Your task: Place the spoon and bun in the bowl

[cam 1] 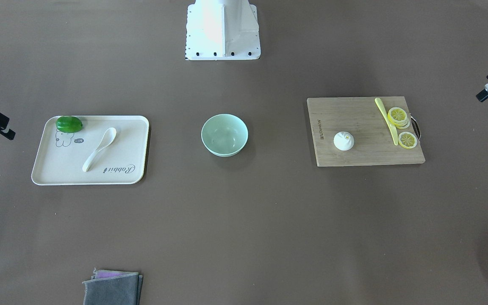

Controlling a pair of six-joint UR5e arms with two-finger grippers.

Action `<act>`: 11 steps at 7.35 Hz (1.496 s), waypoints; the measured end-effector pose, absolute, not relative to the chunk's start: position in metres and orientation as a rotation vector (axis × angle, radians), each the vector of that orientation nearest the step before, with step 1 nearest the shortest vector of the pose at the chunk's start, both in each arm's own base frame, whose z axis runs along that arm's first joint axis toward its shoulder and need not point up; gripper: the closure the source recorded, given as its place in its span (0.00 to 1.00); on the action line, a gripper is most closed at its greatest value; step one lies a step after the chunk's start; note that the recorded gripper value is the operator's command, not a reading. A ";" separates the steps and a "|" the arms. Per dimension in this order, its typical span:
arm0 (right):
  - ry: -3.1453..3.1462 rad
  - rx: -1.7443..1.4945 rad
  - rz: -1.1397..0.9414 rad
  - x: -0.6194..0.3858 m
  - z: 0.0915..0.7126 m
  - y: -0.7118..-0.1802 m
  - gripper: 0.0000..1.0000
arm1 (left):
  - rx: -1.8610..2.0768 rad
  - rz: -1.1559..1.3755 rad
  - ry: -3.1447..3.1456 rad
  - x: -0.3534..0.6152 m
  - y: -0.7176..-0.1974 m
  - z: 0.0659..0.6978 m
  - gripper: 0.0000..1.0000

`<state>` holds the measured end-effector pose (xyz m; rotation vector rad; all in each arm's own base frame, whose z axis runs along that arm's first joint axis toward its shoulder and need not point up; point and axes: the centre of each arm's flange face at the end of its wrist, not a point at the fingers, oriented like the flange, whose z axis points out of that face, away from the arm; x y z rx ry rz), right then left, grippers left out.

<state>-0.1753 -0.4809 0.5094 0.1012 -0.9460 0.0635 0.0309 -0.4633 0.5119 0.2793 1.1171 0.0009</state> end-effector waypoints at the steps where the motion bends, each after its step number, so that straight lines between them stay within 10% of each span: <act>1: -0.942 0.075 0.125 -0.221 0.488 -0.481 0.07 | 0.273 0.019 1.123 0.047 -0.468 0.502 0.09; 9: -0.910 -0.053 0.268 -0.365 0.462 -0.464 0.37 | 0.249 0.058 1.124 0.072 -0.471 0.504 0.03; 11: -0.908 -0.063 0.285 -0.370 0.463 -0.470 0.93 | 0.246 0.056 1.123 0.072 -0.469 0.507 0.03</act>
